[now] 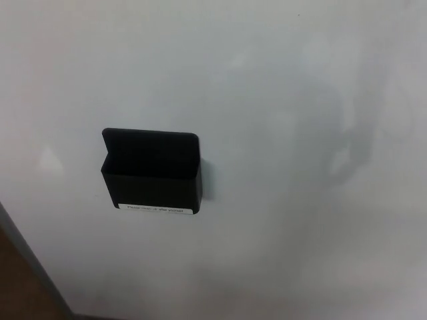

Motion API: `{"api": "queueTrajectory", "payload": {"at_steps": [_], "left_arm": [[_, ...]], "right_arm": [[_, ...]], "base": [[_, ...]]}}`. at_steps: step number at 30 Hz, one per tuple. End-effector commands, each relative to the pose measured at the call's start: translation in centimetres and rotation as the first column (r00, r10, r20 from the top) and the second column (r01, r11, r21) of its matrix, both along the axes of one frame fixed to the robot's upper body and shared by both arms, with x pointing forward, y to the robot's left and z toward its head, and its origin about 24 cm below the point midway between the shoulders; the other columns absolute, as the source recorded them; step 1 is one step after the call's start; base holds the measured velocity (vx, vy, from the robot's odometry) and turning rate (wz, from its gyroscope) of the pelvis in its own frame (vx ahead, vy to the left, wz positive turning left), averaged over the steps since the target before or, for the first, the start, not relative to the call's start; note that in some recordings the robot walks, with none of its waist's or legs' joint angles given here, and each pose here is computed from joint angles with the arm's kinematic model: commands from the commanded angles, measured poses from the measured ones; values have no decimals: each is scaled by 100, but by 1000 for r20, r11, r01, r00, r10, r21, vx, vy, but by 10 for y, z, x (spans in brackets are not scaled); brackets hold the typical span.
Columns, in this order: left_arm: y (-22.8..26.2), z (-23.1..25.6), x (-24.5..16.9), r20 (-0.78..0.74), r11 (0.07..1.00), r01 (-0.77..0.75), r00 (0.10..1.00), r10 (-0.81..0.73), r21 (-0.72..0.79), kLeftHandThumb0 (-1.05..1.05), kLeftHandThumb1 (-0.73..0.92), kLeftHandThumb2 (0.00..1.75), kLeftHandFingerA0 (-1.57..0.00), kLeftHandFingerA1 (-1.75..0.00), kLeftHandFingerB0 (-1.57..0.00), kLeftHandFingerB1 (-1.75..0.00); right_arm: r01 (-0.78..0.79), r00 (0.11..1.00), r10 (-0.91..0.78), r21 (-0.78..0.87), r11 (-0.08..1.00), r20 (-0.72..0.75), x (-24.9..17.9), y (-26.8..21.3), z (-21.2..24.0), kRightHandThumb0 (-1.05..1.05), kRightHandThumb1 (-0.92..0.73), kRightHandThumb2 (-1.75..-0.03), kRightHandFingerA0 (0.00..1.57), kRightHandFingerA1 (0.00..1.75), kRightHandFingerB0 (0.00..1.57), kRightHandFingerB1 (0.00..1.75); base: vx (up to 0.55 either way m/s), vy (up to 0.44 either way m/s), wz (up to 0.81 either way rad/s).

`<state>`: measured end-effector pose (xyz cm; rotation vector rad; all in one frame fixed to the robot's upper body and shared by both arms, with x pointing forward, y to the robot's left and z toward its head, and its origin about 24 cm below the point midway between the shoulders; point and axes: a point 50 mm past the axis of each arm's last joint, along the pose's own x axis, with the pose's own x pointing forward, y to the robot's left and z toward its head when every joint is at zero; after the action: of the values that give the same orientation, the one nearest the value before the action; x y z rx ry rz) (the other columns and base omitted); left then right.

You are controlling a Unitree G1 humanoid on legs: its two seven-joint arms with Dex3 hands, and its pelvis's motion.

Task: A magnetic marker holder is on the left hand side of the white board, the robot put the index and middle finger into the opening of the container and pull off the magnetic holder and hand it to a human on the left hand side.

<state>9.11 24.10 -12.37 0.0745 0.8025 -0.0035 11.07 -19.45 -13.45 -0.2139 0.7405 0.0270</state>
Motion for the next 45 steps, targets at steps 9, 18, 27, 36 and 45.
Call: {"api": "queueTrajectory", "payload": {"at_steps": [9, 18, 27, 36, 45], "left_arm": [[16, 161, 88, 659, 882, 269, 588, -468, 387, -79, 59, 59, -50, -36, -41, -34], [-3, 230, 114, 615, 716, 324, 368, -697, 618, -83, 47, 87, -45, -50, -28, -39], [-23, 271, 135, 521, 571, 361, 233, -821, 737, -81, 54, 58, -51, -39, -44, -34], [-43, 289, 152, 415, 444, 406, 163, -895, 799, -84, 56, 58, -49, -38, -41, -33], [-48, 292, 177, 292, 349, 432, 195, -936, 831, -83, 45, 65, -39, -40, -33, -35]], "right_arm": [[59, 872, -76, 51, 997, 484, 42, -1, 43, -54, -74, -62, 69, 47, 63, 44], [52, 866, -67, 43, 998, 496, 44, -1, 44, -55, -74, -62, 70, 47, 61, 44], [55, 863, -71, 47, 997, 501, 41, -1, 42, -55, -74, -62, 71, 47, 62, 44], [64, 860, -80, 49, 997, 503, 39, -3, 40, -54, -73, -62, 71, 46, 65, 44], [61, 860, -75, 46, 997, 504, 39, -3, 40, -55, -72, -62, 71, 46, 66, 44]], "base": [[0, 0, 0], [0, 0, 0], [0, 0, 0], [0, 0, 0], [0, 0, 0]]}}
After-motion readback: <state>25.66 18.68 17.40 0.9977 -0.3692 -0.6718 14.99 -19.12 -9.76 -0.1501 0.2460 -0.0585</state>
